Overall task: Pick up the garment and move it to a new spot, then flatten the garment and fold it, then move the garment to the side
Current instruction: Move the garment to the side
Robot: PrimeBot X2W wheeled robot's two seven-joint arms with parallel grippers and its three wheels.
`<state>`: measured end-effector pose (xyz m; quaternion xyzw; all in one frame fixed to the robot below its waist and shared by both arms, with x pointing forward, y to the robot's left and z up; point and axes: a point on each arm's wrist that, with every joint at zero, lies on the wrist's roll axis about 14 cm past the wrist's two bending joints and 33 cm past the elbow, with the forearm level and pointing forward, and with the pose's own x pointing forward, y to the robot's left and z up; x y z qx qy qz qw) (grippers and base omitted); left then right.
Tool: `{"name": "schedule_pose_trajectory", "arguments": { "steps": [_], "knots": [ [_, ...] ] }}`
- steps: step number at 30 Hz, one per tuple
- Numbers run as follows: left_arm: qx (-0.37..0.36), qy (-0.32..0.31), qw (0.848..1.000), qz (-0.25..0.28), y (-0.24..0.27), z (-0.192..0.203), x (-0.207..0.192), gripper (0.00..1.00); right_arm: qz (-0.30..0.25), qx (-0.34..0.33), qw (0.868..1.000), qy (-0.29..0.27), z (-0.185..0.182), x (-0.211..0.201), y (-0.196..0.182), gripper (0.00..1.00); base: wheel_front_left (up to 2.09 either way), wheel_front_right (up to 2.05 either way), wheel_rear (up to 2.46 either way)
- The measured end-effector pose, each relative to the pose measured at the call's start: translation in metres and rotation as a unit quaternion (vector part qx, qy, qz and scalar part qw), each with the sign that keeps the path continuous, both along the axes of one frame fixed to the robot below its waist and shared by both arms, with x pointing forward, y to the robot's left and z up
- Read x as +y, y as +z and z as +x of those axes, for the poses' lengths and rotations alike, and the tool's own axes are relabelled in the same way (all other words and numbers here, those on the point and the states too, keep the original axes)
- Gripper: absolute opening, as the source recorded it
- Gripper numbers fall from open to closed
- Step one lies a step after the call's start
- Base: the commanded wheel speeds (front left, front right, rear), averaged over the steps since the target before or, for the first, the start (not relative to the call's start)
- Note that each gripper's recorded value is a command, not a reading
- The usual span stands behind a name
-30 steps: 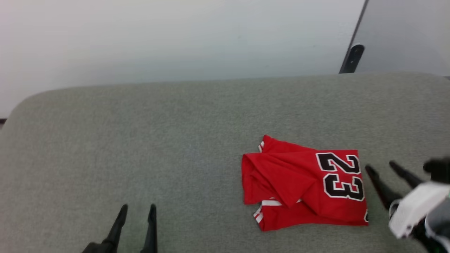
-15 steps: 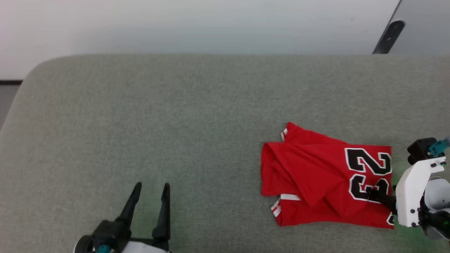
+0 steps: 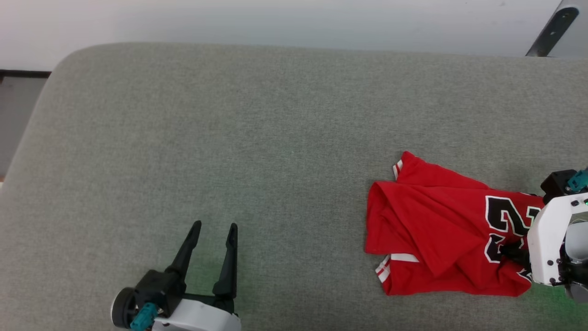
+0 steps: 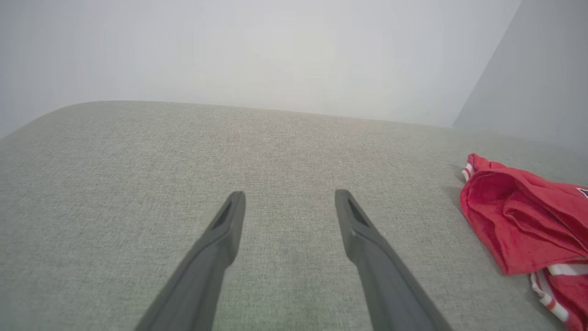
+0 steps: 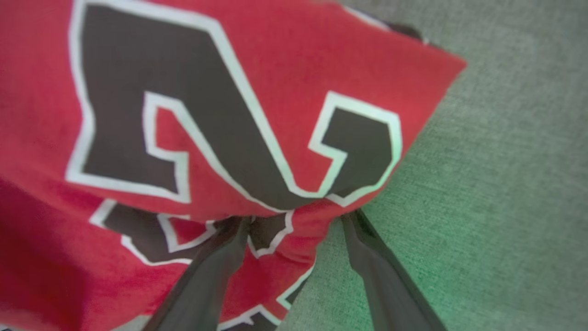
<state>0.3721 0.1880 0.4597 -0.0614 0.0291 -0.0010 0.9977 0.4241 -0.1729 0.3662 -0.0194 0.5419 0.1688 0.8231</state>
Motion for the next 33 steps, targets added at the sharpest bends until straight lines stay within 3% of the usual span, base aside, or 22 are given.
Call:
{"name": "schedule_pose_trajectory", "arguments": {
  "steps": [3, 5, 7, 8, 9, 24, 27, 33],
  "knots": [
    [0.003, 0.004, 1.000, -0.001, -0.002, 0.000, 0.002, 1.00, -0.001, 0.004, 1.000, -0.001, 0.001, 0.000, -0.005, 0.98, 0.00, 0.00, 0.00],
    [0.005, 0.005, 1.000, -0.001, -0.004, 0.001, 0.003, 1.00, -0.002, 0.005, 1.000, 0.000, 0.003, 0.000, -0.006, 0.80, 0.00, 0.00, 0.00],
    [0.006, 0.003, 1.000, -0.001, -0.004, 0.002, 0.002, 1.00, -0.003, 0.005, 1.000, 0.000, 0.003, 0.000, -0.008, 0.37, 0.00, 0.00, 0.00],
    [0.005, 0.002, 1.000, -0.001, -0.004, 0.003, 0.002, 1.00, -0.002, 0.004, 1.000, 0.000, 0.003, 0.000, -0.007, 0.05, 0.00, 0.00, 0.00],
    [0.004, 0.000, 1.000, -0.002, -0.003, 0.004, 0.001, 1.00, -0.001, 0.001, 1.000, -0.002, 0.003, 0.000, -0.007, 0.00, 0.00, 0.00, 0.00],
    [-0.013, -0.043, 0.999, -0.004, 0.003, 0.024, -0.026, 1.00, 0.069, -0.088, 0.990, -0.084, 0.017, -0.013, 0.015, 0.00, 0.00, 0.00, 0.00],
    [-0.017, -0.060, 0.998, -0.004, 0.004, 0.030, -0.036, 1.00, 0.053, -0.115, 0.985, -0.119, 0.022, -0.046, 0.025, 0.00, 0.00, 0.00, 0.00],
    [-0.027, -0.097, 0.995, -0.003, 0.007, 0.045, -0.058, 1.00, -0.036, -0.155, 0.968, -0.194, 0.011, -0.146, 0.046, 0.00, 0.00, 0.00, 0.00]
  ]
}}
